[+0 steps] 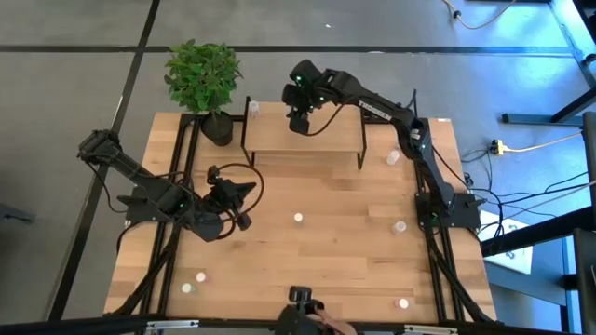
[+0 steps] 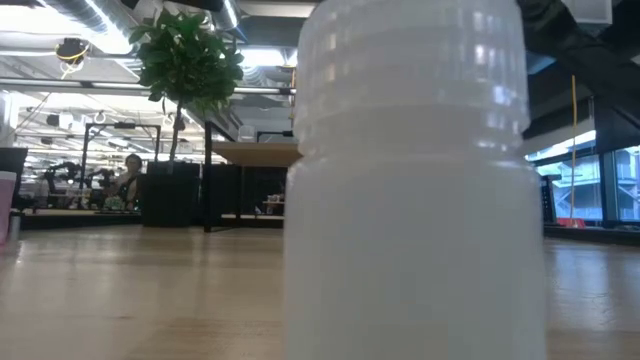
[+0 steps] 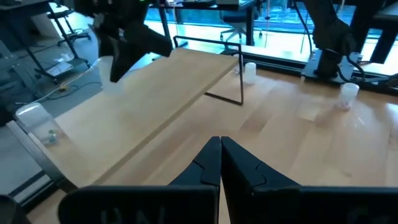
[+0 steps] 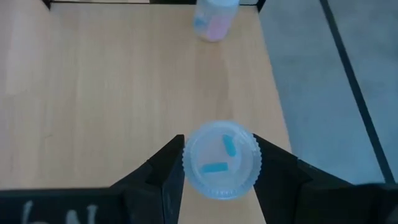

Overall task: Pick and place medicine bottles onto shelf by color
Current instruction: Put the center white pill bottle on the shelf

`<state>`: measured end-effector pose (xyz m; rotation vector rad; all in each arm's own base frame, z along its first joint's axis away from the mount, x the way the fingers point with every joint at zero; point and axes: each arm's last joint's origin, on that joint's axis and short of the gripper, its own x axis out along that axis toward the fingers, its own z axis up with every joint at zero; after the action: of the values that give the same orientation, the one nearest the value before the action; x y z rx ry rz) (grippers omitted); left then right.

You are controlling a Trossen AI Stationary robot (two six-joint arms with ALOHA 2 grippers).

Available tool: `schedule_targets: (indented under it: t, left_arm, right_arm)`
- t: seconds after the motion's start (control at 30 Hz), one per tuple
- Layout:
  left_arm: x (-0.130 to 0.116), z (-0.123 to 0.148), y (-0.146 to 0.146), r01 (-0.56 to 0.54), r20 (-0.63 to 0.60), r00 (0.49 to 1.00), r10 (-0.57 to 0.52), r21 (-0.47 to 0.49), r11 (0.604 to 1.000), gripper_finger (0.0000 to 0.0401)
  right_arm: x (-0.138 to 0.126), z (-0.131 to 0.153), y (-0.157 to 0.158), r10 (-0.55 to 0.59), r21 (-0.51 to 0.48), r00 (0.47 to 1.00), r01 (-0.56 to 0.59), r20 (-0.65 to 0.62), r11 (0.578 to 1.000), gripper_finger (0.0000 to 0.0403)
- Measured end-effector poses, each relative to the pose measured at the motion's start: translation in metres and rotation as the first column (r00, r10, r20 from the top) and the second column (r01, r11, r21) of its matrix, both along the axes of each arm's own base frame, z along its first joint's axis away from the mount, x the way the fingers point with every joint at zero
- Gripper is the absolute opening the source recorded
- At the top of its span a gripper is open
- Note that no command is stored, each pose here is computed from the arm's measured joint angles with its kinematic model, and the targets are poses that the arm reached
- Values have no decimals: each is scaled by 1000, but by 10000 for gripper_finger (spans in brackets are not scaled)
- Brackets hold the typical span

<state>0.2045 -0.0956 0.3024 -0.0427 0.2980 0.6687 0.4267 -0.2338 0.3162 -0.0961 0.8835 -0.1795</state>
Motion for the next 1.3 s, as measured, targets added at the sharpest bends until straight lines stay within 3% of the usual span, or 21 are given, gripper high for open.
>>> schedule_targets:
  t: [0.53, 0.97, 1.3]
  left_arm:
    - [-1, -2, 2, -8, -18, 1000, 8, 5, 1000, 0]
    - [7, -3, 28, -136, -37, 990, 137, 28, 990, 0]
    - [9, -5, 36, -156, -64, 985, 157, 23, 987, 0]
  right_arm:
    - [-3, -9, -26, -46, -12, 998, 46, 39, 999, 158]
    - [-5, -12, -31, -44, 5, 998, 44, 38, 999, 158]
    - [-8, -12, -35, -57, 9, 998, 56, 31, 998, 158]
